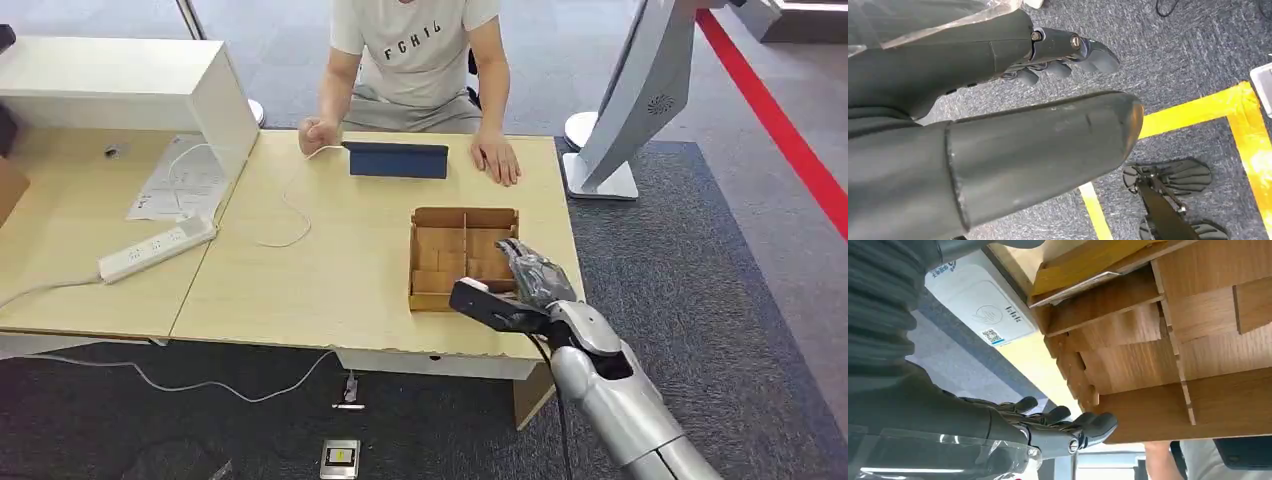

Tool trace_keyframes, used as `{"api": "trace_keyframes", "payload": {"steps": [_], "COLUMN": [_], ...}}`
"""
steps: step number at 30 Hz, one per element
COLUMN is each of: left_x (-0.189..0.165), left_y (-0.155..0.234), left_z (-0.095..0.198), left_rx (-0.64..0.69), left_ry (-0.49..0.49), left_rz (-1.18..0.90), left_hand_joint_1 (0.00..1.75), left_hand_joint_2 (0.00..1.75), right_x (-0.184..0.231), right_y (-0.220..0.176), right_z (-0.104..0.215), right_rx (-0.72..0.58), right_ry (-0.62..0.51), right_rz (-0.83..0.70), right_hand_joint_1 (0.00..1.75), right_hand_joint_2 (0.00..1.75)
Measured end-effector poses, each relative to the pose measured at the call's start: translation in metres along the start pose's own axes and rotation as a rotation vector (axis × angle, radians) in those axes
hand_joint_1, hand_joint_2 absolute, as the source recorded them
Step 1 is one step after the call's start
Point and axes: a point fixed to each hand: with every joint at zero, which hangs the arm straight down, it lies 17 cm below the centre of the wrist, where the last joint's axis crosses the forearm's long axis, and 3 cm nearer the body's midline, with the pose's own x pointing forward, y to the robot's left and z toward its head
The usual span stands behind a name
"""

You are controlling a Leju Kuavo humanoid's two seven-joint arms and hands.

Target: Pass the card to the sensor for recognition and then transmit it.

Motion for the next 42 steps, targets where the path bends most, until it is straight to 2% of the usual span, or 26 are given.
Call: {"api": "trace_keyframes", "payload": {"steps": [42], "left_x": [0.000], "left_y": [0.002], "left_z": [0.000], "left_rx": [0.009], "left_ry": [0.005], "left_rz": [0.011], "left_hand_joint_1": [0.00], "left_hand_joint_2": [0.00], "right_x": [0.008], "right_y": [0.022], "right_z": [0.005], "right_rx": [0.012], "right_ry": [-0.003], "right_rz": [-0.028], "right_hand_joint_1": [0.00], "right_hand_joint_2": [1.75]}}
